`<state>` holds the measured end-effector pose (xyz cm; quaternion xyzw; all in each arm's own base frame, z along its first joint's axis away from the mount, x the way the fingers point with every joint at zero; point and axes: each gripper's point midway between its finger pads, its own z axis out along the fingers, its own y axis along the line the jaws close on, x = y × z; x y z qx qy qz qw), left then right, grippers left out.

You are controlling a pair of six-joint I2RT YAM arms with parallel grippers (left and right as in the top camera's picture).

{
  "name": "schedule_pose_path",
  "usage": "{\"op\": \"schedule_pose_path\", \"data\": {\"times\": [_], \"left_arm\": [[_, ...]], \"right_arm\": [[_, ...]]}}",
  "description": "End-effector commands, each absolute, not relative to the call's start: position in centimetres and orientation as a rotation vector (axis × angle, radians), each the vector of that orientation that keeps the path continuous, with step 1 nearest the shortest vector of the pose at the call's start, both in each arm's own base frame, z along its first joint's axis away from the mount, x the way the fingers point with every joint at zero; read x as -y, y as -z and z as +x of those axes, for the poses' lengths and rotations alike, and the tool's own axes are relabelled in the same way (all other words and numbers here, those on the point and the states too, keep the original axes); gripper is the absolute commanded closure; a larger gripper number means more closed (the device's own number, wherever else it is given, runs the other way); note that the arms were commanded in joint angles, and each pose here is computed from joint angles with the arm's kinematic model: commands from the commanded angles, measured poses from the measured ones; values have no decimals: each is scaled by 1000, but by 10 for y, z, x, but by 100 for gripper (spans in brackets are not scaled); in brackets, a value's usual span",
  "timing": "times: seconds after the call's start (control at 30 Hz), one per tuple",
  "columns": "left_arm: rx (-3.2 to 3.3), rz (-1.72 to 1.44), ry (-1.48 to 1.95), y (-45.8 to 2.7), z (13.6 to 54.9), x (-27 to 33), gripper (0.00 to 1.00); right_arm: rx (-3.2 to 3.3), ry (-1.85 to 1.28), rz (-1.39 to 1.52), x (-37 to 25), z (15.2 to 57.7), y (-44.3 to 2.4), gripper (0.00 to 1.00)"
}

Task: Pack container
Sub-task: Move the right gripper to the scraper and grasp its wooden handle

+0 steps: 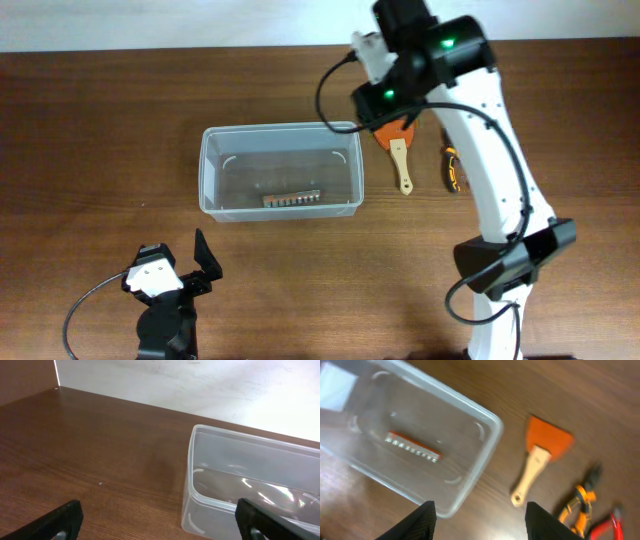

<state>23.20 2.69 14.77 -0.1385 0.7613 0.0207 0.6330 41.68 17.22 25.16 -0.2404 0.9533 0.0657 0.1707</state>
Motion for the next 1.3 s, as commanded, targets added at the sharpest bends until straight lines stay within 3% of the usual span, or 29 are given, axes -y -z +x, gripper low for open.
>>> {"op": "schedule_pose_path", "data": {"times": [0.0, 0.23, 0.63, 1.27], "left_arm": [[-1743, -309, -55, -147, 232, -27, 1], [-1743, -309, -55, -147, 232, -27, 1], [-1743, -309, -55, -147, 232, -27, 1], [-1743, -309, -55, -147, 232, -27, 1]], "right_arm": [[-2824, -61, -508, -138, 424, -225, 44], [-2923, -49, -297, -105, 434, -185, 48], [-3012, -33, -257, -95, 432, -78, 43], [-3021, -29, -223, -83, 426, -31, 47]]}}
